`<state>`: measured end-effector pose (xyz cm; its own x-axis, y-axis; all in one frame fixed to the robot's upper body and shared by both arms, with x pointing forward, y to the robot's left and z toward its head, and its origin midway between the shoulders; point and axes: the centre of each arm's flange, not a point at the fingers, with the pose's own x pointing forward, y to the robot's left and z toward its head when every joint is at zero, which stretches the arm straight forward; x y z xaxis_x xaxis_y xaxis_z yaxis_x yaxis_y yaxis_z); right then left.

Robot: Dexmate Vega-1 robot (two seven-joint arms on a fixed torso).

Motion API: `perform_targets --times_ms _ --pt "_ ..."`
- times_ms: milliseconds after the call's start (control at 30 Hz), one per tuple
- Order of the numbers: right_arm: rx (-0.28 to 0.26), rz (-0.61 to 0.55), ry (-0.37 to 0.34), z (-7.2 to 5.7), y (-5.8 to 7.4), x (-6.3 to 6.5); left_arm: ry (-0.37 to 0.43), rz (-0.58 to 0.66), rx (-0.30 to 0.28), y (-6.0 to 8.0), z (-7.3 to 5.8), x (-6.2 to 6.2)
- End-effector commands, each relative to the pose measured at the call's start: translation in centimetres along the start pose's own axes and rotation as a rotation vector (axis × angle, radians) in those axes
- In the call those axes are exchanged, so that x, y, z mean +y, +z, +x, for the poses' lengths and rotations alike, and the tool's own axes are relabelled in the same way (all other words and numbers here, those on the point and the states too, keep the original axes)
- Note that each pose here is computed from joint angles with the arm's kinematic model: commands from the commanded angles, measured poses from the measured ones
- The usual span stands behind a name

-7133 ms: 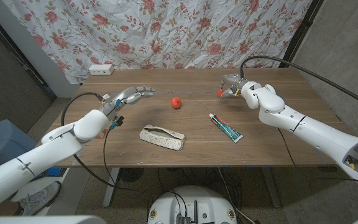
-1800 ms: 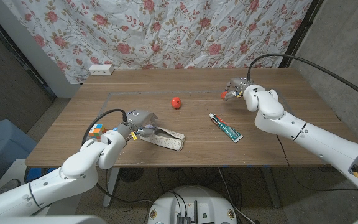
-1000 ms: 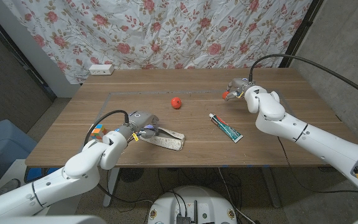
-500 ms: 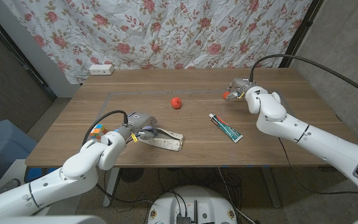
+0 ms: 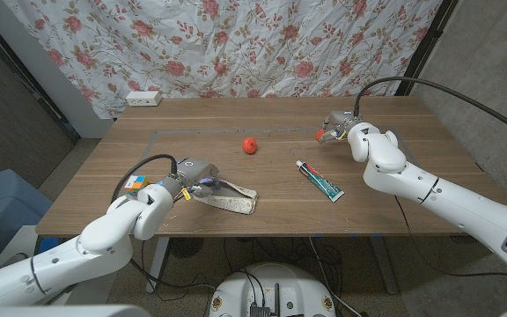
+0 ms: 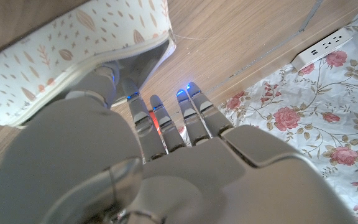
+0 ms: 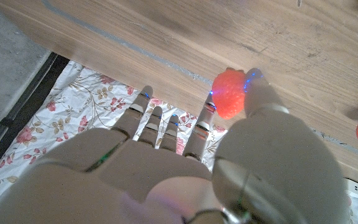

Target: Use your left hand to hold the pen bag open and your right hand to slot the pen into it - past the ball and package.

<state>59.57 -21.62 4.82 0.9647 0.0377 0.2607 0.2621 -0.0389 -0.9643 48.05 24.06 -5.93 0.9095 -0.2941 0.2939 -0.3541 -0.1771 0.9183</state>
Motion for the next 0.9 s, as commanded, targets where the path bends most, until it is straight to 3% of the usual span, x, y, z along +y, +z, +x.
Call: perform_targets --times_ms 33,433,900 --pt "0.003 0.002 -0.006 -0.3 -0.1 0.1 -0.016 0.008 -0.007 -0.3 0.0 0.2" --pt "-0.005 -0.008 -0.008 -0.6 0.0 0.2 -0.056 0.032 -0.035 -0.6 0.2 0.2" --pt "-0.021 -0.011 -0.017 -1.4 0.8 -0.6 -0.085 0.026 -0.056 -1.0 0.5 0.5"
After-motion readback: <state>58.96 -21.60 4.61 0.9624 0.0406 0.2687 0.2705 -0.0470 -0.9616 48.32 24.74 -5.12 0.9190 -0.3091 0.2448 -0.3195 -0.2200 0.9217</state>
